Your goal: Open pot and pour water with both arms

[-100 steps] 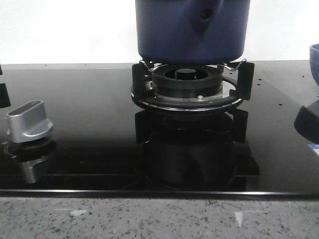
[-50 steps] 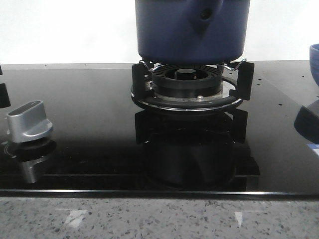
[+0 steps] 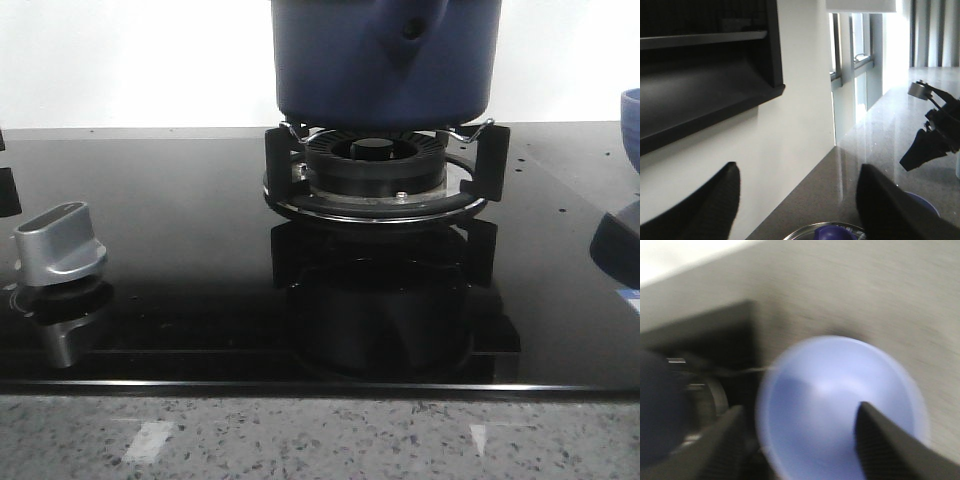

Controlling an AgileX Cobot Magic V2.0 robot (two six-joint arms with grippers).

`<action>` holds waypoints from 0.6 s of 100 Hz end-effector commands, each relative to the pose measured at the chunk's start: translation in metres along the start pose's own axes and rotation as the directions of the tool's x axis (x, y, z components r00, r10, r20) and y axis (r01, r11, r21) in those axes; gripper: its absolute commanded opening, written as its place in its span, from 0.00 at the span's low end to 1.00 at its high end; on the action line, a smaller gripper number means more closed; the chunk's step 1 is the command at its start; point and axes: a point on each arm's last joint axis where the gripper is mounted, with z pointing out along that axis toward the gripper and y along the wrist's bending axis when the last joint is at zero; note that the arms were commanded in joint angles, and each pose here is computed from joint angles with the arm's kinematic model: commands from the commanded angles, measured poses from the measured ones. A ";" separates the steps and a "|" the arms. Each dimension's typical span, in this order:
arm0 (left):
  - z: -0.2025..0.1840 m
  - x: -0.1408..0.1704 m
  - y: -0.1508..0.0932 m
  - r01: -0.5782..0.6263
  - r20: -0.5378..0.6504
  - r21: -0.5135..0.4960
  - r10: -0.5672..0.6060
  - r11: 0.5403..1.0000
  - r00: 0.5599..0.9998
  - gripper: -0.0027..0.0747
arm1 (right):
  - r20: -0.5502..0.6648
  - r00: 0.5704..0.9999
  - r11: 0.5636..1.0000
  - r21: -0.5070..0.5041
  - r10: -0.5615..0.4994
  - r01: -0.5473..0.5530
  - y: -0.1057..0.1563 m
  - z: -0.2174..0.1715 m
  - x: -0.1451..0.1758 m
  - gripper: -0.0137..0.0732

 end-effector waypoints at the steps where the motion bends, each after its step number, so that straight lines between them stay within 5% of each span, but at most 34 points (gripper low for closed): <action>1: -0.022 -0.034 -0.007 0.058 0.103 -0.029 -0.055 0.998 0.993 0.34 | 0.177 0.983 0.985 -0.159 -0.037 0.065 0.024 -0.021 -0.014 0.47; 14: -0.039 -0.041 -0.005 0.064 0.098 -0.042 -0.060 0.997 0.993 0.01 | 0.265 0.964 0.931 -0.344 -0.032 0.126 0.040 -0.025 -0.019 0.17; 19: -0.044 -0.043 -0.005 0.076 0.097 -0.056 -0.070 0.996 0.993 0.01 | 0.302 0.953 0.899 -0.412 -0.020 0.149 0.047 -0.027 -0.021 0.08; 33: -0.057 -0.049 -0.006 0.040 0.066 -0.133 -0.031 0.990 0.997 0.01 | 0.403 0.915 0.837 -0.509 0.027 0.200 0.060 -0.036 -0.022 0.10; 60: -0.084 -0.044 -0.023 -0.015 0.023 -0.395 0.027 0.918 0.999 0.01 | 0.607 0.785 0.853 -0.340 -0.123 0.396 0.081 -0.060 0.008 0.10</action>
